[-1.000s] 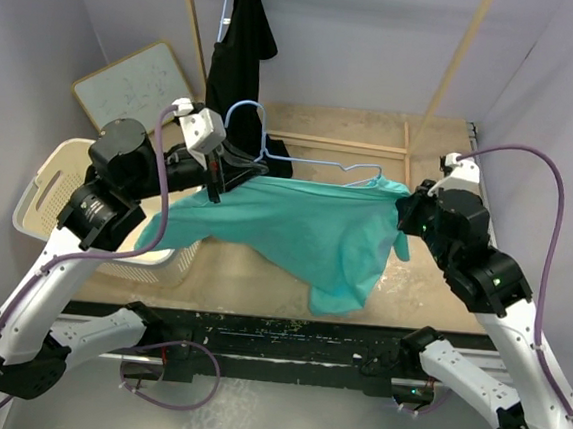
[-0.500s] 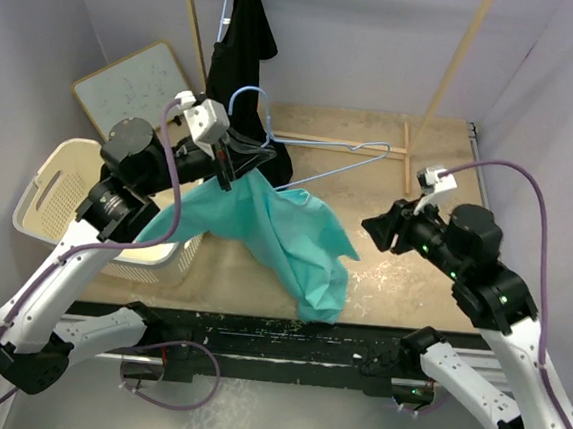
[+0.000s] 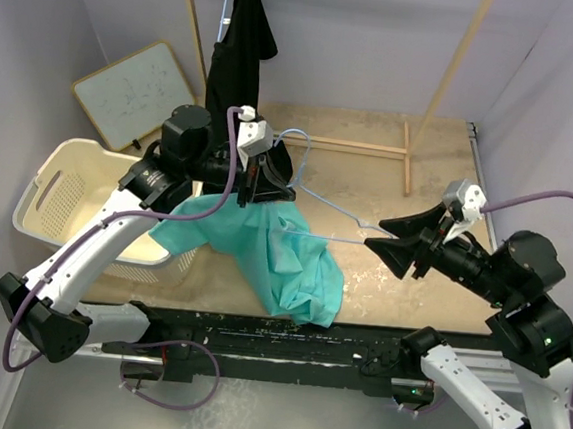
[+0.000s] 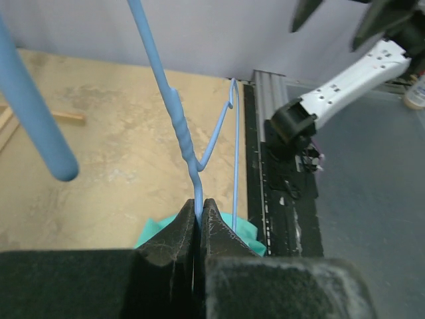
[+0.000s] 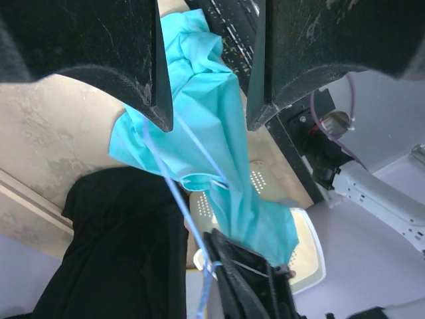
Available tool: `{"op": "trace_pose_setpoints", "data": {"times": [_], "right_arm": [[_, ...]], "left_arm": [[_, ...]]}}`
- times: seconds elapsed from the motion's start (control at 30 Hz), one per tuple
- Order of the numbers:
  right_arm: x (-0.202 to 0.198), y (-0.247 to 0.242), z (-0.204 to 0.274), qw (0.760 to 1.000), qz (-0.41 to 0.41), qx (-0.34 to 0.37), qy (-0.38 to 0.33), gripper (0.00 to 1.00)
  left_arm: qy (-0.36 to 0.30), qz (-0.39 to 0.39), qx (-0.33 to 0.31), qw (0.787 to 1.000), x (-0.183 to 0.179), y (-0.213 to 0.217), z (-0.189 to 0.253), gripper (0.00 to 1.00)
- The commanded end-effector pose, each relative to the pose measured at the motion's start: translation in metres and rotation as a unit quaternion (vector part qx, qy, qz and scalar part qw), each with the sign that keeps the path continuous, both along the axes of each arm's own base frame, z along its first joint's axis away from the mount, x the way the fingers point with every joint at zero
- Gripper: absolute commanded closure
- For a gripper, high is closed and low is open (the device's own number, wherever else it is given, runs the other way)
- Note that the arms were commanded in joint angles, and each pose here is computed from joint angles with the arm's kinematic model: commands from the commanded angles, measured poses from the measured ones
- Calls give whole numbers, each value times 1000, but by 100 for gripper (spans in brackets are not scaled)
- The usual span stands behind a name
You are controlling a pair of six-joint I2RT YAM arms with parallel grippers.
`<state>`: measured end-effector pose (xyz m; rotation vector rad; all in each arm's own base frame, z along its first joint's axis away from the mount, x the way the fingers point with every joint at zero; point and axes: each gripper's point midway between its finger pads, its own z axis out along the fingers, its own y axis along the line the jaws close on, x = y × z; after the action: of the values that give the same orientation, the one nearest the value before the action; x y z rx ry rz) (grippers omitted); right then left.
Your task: Remove the t-shirt from the hanger
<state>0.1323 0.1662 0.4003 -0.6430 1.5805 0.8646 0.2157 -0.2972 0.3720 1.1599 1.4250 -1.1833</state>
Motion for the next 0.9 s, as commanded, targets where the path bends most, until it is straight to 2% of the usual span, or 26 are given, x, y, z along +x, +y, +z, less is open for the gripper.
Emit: {"op": "trace_pose_setpoints", "data": {"times": [0.0, 0.47, 0.6, 0.77, 0.83, 0.87], "right_arm": [[16, 9, 2, 1000, 8, -16, -13, 49], [10, 23, -26, 998, 60, -28, 21, 50], [6, 27, -30, 996, 79, -26, 29, 62], [10, 30, -35, 996, 80, -28, 41, 73], [12, 30, -35, 996, 75, -27, 42, 83], [14, 29, -34, 996, 68, -26, 43, 93]], "left_arm": [[-52, -90, -40, 994, -43, 8, 37, 100], [-65, -117, -74, 988, -57, 9, 65, 100], [-60, -114, -83, 988, -53, 6, 68, 100], [-60, -112, -96, 987, -51, 4, 74, 100], [-58, -111, -98, 987, -50, 4, 75, 100], [-59, -112, -99, 987, -50, 3, 75, 100]]}}
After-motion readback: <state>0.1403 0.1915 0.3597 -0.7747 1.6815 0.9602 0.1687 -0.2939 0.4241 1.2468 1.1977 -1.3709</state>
